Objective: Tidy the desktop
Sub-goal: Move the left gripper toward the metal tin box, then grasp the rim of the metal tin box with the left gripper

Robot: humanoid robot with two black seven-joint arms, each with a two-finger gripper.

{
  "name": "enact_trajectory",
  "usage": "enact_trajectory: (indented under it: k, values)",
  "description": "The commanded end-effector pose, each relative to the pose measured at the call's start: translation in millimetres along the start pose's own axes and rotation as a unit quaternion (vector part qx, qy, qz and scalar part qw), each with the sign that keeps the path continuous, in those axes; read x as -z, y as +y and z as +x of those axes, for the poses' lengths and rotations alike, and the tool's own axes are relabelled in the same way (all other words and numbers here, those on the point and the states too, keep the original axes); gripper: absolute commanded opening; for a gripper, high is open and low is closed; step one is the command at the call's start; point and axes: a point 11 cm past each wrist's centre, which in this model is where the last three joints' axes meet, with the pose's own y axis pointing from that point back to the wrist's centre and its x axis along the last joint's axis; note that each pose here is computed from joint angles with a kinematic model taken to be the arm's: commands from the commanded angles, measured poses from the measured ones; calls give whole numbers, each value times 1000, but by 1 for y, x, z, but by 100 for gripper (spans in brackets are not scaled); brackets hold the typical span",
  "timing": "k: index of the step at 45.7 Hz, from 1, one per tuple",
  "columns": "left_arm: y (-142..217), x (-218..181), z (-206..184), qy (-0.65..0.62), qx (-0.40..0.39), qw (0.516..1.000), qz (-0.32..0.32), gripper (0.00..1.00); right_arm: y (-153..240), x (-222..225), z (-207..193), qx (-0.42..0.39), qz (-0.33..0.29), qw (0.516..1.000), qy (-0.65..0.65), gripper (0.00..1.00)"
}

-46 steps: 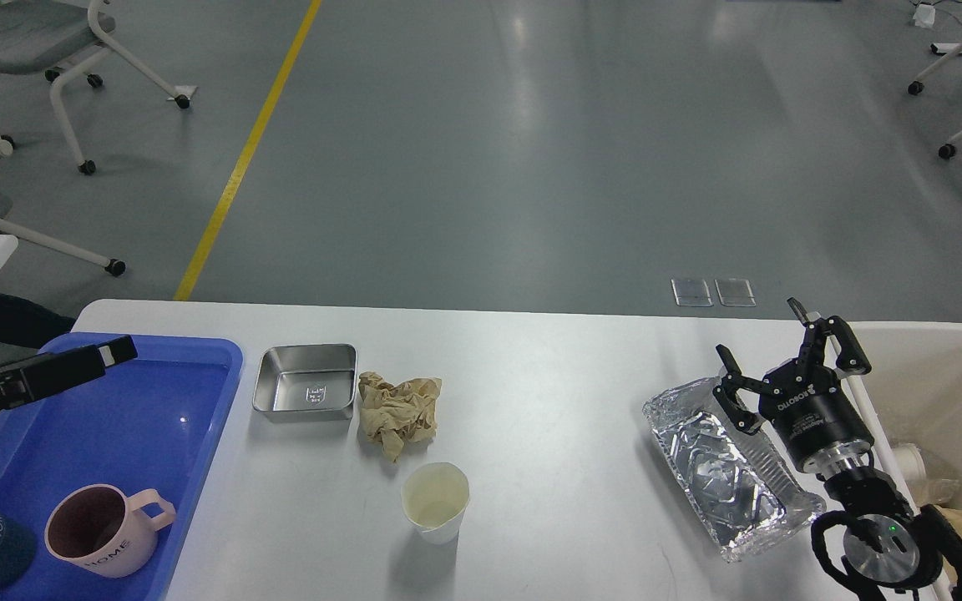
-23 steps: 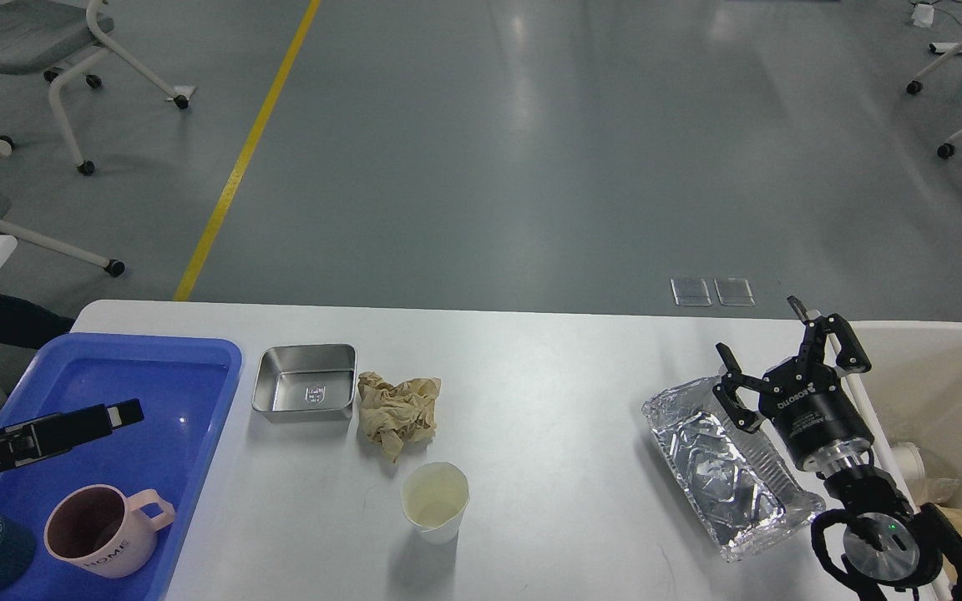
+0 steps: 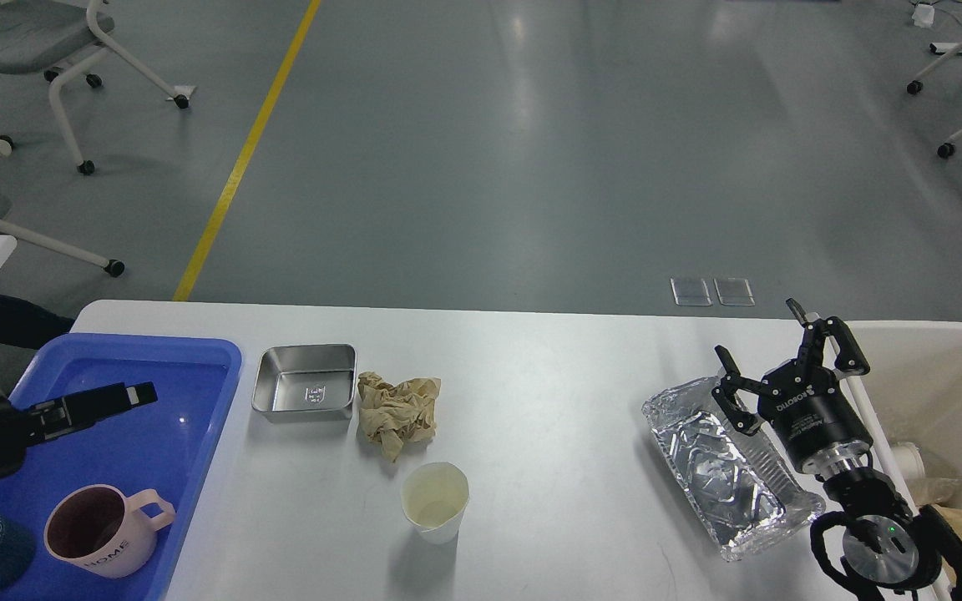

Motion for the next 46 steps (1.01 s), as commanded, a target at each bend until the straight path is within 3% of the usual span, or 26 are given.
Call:
enact_trajectory:
  k: [1, 14, 27, 41, 46]
  values:
    - [-22, -2, 7, -15, 5, 1000, -4, 91, 0, 0, 0, 0, 0, 1000, 0, 100]
    - [-83, 16, -6, -10, 29, 999, 28, 91, 6, -4, 5, -8, -3, 1000, -3, 100]
    - [-132, 4, -28, 11, 26, 999, 17, 90, 11, -6, 8, -14, -5, 1000, -4, 100]
    - [-135, 9, -13, 7, 9, 999, 35, 85, 11, -7, 9, -15, -6, 1000, -5, 100]
    - [-135, 12, -13, 8, 8, 999, 48, 78, 12, -8, 10, -16, -7, 1000, -5, 100]
